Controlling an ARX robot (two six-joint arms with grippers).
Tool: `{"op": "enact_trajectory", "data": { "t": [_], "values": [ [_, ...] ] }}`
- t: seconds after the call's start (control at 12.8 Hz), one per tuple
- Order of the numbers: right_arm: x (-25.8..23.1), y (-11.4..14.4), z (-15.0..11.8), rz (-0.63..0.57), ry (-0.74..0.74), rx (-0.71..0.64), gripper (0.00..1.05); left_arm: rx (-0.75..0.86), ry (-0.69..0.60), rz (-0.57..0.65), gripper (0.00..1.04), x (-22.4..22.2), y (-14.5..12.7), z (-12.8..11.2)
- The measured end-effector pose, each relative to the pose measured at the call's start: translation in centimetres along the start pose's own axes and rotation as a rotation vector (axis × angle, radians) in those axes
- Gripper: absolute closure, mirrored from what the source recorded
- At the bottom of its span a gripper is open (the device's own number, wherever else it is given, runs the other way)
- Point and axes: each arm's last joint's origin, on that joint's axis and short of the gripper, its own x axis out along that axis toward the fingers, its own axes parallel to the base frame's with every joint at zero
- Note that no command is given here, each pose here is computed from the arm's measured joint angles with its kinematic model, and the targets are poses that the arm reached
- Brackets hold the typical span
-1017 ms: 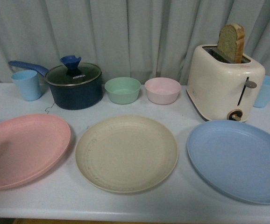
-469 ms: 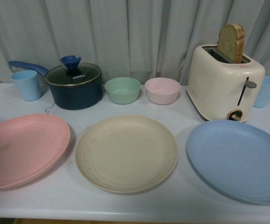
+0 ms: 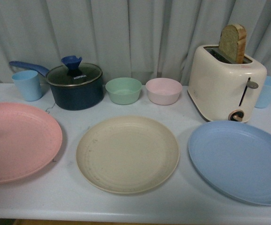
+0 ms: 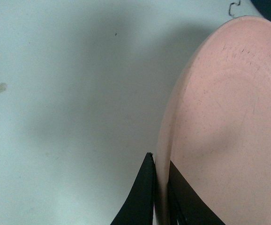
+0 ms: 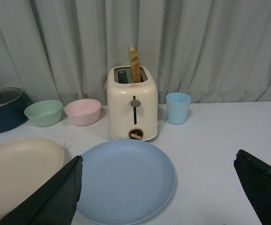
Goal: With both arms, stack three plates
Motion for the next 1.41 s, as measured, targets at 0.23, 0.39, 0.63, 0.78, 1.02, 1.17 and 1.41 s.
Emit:
{"op": "enact_trajectory", "data": {
  "t": [0.23,0.39,0.63,0.78,1.02,1.17,1.41],
  "values": [
    [0.0,0.0,0.0,0.000,0.000,0.000,0.06,0.030,-0.065,-0.086,1.02,-2.2,-6.9,0.8],
    [0.0,0.0,0.0,0.000,-0.001,0.000,0.06,0.076,-0.041,-0.177,1.02,-1.7,-13.3,-0.5],
    [0.0,0.0,0.0,0.000,0.000,0.000,0.06,0.109,0.041,-0.202,1.02,1.5,-19.3,-3.2],
    [0.0,0.0,0.0,0.000,0.000,0.000,0.06,0.104,0.071,-0.183,1.02,3.3,-20.5,-4.0],
    [0.0,0.0,0.0,0.000,0.000,0.000,0.06,0.110,0.054,-0.152,0.78,4.9,-21.4,-3.8],
    [0.0,0.0,0.0,0.000,0.000,0.000,0.06,0.176,-0.169,-0.215,0.49,1.3,-21.7,-3.8],
    [0.0,0.0,0.0,0.001,-0.002,0.000,0.06,0.236,-0.811,-0.103,0.57,-5.9,-20.2,-4.1]
  ]
}}
